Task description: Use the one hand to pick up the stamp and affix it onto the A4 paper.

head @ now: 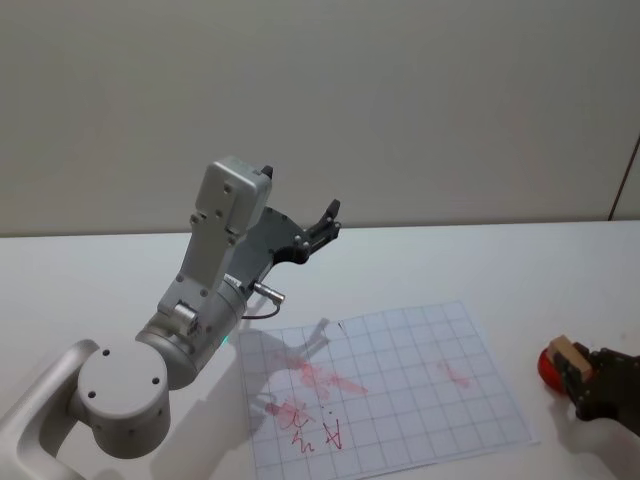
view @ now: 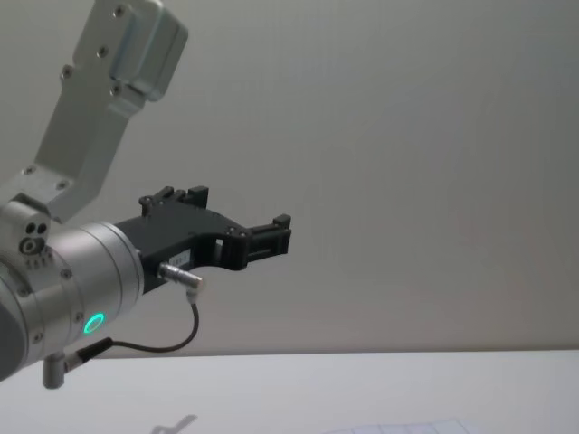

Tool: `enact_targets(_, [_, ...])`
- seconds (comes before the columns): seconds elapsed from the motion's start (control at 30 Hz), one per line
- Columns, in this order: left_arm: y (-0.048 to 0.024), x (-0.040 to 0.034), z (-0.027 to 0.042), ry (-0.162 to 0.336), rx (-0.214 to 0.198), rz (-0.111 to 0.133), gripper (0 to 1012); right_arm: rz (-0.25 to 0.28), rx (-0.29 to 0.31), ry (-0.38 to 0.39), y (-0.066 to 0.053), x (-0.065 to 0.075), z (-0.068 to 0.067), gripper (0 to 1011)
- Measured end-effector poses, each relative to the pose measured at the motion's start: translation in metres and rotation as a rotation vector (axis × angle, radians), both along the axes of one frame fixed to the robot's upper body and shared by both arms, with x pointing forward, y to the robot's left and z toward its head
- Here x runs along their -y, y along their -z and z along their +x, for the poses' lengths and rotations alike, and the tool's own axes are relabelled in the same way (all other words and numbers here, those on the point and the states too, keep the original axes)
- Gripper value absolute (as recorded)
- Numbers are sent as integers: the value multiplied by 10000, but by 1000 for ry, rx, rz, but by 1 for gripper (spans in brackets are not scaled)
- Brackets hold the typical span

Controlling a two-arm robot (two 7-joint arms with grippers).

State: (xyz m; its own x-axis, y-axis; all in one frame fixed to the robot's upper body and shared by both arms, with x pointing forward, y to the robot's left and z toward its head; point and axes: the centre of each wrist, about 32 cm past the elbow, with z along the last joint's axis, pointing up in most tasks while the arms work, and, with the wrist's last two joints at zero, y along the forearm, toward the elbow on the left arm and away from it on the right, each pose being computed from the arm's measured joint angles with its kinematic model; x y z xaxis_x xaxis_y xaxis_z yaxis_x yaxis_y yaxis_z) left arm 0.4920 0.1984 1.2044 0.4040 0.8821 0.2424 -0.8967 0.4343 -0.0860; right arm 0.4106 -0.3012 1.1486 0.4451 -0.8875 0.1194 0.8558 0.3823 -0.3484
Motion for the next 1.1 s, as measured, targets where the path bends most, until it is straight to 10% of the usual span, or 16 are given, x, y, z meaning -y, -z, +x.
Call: enact_targets(1.1, [0,0,0,0,0,0,1001,-40,14,-7,87,-75,242,219])
